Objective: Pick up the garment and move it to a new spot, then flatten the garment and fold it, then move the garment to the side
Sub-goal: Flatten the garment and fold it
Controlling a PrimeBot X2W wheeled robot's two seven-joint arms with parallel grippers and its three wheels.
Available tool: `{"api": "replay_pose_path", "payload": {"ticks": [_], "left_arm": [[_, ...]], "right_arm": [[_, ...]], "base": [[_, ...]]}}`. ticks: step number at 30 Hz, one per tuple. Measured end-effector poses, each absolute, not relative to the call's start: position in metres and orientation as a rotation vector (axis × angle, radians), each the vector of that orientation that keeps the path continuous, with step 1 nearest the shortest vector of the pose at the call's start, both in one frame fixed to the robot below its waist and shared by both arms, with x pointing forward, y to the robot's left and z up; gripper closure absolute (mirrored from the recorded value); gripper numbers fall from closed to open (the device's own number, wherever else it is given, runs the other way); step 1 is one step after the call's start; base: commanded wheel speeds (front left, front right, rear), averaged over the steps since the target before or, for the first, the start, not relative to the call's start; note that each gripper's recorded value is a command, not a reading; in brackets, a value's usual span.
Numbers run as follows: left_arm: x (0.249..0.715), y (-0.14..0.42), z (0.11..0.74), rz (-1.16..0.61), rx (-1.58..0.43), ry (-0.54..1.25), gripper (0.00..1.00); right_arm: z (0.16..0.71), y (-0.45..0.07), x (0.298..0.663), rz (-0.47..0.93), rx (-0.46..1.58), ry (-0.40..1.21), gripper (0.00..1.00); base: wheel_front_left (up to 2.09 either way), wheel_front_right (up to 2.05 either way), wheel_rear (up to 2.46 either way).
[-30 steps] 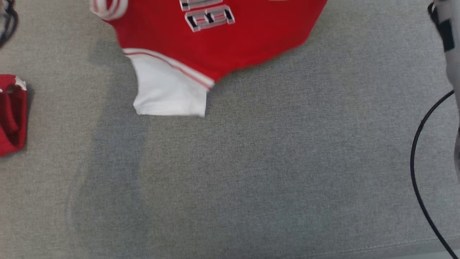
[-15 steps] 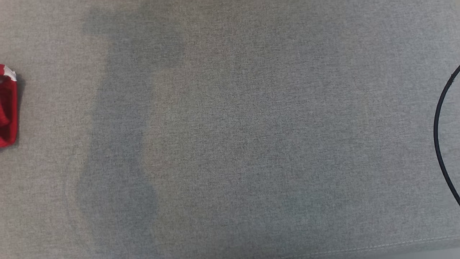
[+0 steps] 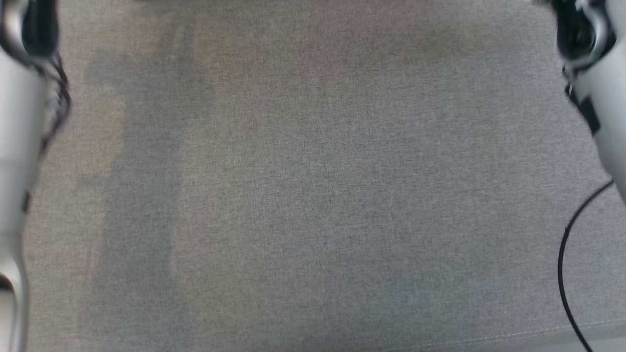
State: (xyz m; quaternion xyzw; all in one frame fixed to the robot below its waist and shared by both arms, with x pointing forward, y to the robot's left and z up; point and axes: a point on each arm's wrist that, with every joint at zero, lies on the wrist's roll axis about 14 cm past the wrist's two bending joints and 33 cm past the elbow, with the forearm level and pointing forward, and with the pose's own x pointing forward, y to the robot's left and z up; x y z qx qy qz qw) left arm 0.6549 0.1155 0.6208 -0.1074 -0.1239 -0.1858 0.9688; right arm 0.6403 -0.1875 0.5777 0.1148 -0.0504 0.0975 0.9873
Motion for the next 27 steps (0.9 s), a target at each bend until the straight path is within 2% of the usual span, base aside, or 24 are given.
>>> {"api": "replay_pose_path", "payload": {"ticks": [6, 16, 27], "left_arm": [[0.603, 0.122, 0.577, -0.332, -0.282, -0.204, 1.00], [0.495, 0.123, 0.486, -0.261, -0.336, -0.002, 1.00], [0.400, 0.134, 0.439, -0.126, -0.442, 0.151, 1.00]], "right_arm": [[0.529, -0.191, 0.587, 0.223, 0.268, -0.008, 1.00], [0.465, -0.196, 0.495, 0.220, 0.337, 0.147, 1.00], [0.418, -0.198, 0.403, 0.167, 0.378, 0.277, 1.00]], "base": [[0.00, 0.00, 0.00], [0.00, 0.00, 0.00], [0.00, 0.00, 0.00]]}}
